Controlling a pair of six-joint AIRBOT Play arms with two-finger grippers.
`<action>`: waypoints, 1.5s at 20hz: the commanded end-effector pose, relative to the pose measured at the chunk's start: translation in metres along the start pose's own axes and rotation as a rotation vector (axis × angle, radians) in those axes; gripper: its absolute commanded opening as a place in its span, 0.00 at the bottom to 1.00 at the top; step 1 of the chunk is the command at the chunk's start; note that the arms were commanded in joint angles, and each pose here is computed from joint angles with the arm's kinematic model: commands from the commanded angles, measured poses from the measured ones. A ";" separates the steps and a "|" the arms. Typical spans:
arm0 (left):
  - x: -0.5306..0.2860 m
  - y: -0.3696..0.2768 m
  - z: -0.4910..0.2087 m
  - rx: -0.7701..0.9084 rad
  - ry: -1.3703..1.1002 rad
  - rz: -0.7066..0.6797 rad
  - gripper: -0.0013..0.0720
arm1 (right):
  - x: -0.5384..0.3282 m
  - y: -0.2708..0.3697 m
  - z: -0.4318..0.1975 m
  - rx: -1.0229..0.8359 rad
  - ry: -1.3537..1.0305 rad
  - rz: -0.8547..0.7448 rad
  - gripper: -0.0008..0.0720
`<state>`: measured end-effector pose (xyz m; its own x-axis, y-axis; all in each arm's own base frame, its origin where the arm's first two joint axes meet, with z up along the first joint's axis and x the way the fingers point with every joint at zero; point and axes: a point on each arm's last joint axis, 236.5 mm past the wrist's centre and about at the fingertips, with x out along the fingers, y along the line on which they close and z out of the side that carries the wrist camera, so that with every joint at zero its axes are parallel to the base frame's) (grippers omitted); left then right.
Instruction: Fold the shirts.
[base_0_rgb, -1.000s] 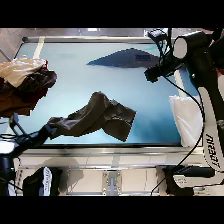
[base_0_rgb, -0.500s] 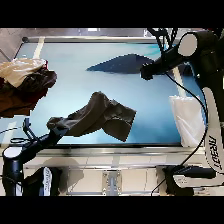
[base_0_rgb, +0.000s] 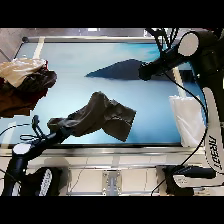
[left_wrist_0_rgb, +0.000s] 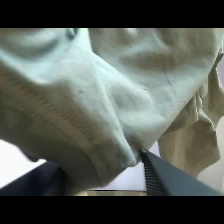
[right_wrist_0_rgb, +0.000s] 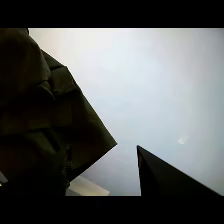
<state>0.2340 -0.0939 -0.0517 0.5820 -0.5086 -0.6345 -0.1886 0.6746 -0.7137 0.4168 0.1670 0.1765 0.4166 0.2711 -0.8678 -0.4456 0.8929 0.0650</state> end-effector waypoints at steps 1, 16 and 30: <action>0.020 -0.014 -0.001 -0.067 0.006 -0.043 0.20 | -0.001 0.000 -0.011 -0.017 0.048 0.001 0.62; 0.002 -0.046 0.026 0.037 -0.126 -0.118 0.04 | 0.159 0.067 -0.228 0.237 0.558 0.308 0.63; 0.002 -0.045 0.031 0.032 -0.144 -0.114 0.04 | 0.215 0.095 -0.137 0.495 0.184 0.479 0.63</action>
<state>0.2678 -0.1085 -0.0120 0.7047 -0.5027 -0.5007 -0.0917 0.6352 -0.7669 0.3427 0.2456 -0.0696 0.0672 0.5936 -0.8020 -0.1670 0.7991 0.5775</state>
